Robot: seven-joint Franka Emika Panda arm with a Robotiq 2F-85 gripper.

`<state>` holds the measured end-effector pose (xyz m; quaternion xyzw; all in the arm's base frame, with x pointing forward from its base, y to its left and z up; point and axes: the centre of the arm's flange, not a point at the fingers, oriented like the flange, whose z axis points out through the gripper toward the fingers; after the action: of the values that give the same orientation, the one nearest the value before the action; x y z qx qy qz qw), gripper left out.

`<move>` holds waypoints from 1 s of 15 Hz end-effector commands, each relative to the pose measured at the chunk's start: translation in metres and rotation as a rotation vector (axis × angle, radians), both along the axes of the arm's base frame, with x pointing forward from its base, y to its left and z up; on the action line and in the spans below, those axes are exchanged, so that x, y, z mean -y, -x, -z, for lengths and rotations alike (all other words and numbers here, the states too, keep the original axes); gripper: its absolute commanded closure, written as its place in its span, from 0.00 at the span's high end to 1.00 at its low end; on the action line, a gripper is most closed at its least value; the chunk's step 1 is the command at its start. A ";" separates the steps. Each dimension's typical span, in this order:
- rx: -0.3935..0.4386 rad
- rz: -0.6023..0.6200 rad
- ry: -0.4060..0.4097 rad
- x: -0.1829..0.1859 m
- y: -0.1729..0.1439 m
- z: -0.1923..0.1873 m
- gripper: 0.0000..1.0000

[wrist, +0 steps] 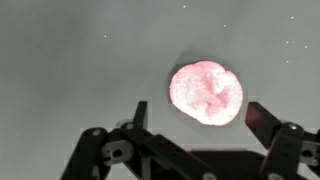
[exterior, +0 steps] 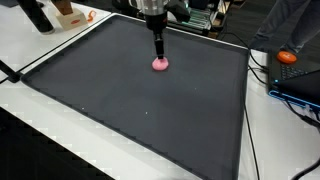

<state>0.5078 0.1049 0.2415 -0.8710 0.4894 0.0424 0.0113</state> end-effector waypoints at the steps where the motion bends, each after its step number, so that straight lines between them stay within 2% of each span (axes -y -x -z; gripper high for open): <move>1: -0.001 0.031 -0.011 -0.002 -0.004 0.025 1.00; 5: 0.004 0.038 -0.026 -0.003 -0.007 0.037 1.00; 6: 0.007 0.044 -0.031 -0.003 -0.008 0.038 0.95; 8: 0.013 0.057 -0.043 -0.003 -0.009 0.040 0.72; 9: 0.017 0.063 -0.046 -0.003 -0.010 0.041 0.70; 10: 0.018 0.068 -0.050 -0.003 -0.010 0.042 0.63; 11: 0.015 0.071 -0.056 -0.004 -0.011 0.043 0.53; 15: 0.013 0.078 -0.057 -0.004 -0.013 0.044 0.24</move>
<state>0.5205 0.1075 0.2084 -0.8519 0.5202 0.0475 0.0364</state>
